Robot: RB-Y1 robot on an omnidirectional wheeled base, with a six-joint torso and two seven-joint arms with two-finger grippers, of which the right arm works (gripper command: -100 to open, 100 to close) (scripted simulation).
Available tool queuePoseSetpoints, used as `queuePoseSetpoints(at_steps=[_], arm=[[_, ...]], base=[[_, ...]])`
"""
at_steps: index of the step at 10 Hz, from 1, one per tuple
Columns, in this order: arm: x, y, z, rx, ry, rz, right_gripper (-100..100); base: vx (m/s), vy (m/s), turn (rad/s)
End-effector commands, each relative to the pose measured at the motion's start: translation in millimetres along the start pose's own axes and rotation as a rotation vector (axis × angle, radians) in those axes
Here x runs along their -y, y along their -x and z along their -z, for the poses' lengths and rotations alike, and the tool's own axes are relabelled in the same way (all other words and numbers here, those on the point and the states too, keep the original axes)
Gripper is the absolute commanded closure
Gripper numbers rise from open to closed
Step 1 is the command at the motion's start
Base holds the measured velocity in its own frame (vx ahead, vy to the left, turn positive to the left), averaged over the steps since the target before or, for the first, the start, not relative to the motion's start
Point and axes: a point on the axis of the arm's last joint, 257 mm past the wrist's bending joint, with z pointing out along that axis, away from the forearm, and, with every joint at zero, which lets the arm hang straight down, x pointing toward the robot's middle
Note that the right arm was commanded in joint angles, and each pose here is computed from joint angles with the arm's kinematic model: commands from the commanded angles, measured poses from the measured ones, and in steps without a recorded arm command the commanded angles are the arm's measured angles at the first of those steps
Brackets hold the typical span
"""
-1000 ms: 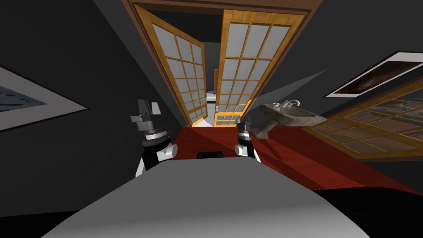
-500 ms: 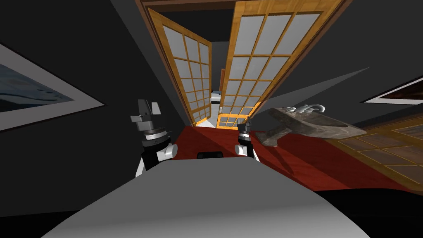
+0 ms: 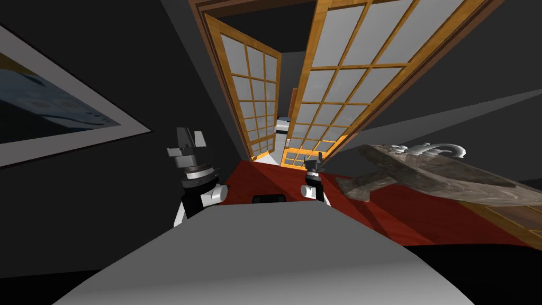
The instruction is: Push the door open
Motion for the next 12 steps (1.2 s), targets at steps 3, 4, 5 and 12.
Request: queuePoseSetpoints(at_steps=[3, 4, 5, 12], arm=[[10.9, 29.2, 4.6, 0.06, 0.005, -0.093, -100], [13.1, 36.8, 5.7, 0.077, 0.009, -0.119, -100], [14.1, 37.4, 6.2, 0.078, 0.007, -0.118, -100], [33.8, 95.4, 22.6, 0.217, 0.044, -0.294, -100]], base=[[0.072, -0.064, 0.196], [0.071, -0.066, 0.233], [0.048, -0.046, 0.067], [0.062, -0.067, 0.201]])
